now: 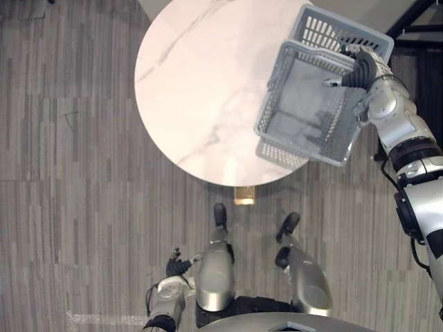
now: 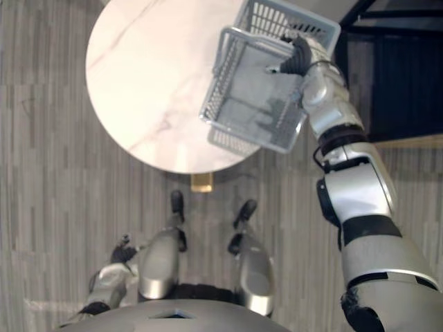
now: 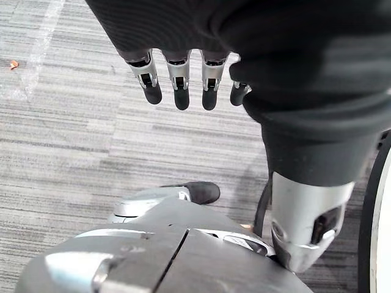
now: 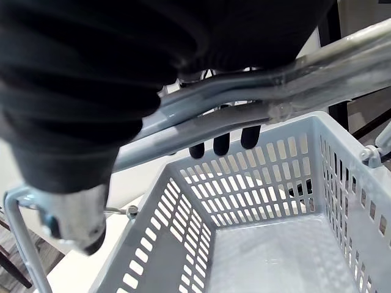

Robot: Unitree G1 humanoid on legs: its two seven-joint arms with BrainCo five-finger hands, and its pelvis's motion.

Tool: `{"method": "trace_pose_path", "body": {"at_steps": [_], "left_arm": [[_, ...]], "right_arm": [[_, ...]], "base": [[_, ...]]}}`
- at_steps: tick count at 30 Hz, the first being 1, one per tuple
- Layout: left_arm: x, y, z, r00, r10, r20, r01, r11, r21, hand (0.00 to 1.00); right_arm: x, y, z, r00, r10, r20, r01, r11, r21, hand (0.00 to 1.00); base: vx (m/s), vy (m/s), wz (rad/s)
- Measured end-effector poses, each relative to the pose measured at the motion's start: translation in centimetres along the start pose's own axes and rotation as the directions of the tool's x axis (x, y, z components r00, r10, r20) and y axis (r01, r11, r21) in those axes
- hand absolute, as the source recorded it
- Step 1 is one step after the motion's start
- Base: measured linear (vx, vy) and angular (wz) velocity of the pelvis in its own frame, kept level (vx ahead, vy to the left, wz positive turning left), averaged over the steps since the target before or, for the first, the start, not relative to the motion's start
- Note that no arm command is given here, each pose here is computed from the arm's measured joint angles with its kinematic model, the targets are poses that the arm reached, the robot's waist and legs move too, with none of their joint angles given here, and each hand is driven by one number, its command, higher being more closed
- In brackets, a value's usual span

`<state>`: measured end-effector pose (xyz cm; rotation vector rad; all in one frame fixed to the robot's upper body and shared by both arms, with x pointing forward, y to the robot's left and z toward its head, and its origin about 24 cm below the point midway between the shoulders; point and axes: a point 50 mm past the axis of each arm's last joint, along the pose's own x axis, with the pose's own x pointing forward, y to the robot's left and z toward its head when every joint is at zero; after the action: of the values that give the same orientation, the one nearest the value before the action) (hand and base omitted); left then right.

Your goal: Pick vegetable in the basket

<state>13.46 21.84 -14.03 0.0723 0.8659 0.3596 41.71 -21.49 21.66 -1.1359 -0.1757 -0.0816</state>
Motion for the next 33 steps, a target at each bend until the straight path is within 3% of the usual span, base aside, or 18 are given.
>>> {"method": "trace_pose_path", "body": {"at_steps": [4,7,24,30,33], "left_arm": [[0.0,0.0,0.0,1.000,0.000,0.000,0.000,1.000,-0.001,0.00],[0.0,0.0,0.1,1.000,0.001,0.001,-0.001,1.000,-0.002,0.00],[0.2,-0.3,0.4,1.000,0.005,-0.005,-0.005,1.000,-0.017,0.00],[0.2,0.0,0.2,0.999,0.025,-0.022,-0.026,0.999,-0.036,0.00],[0.2,0.4,-0.2,0.998,0.041,-0.046,-0.043,0.999,-0.027,0.00]], "right_arm": [[-0.1,0.1,0.4,0.998,0.046,0.043,-0.038,0.984,-0.175,1.00],[-0.1,0.8,0.7,0.995,0.085,0.057,-0.072,0.976,-0.206,1.00],[-0.2,3.2,2.0,0.985,0.148,0.086,-0.129,0.972,-0.197,1.00],[-1.1,6.6,7.1,0.918,0.296,0.264,-0.183,0.906,-0.381,1.00],[-2.6,8.8,8.9,0.839,0.404,0.365,-0.212,0.860,-0.464,1.00]], "base": [[0.04,0.005,0.00],[0.01,0.002,0.00],[0.00,0.000,-0.04],[0.01,-0.002,-0.12],[0.04,-0.007,-0.10]]}}
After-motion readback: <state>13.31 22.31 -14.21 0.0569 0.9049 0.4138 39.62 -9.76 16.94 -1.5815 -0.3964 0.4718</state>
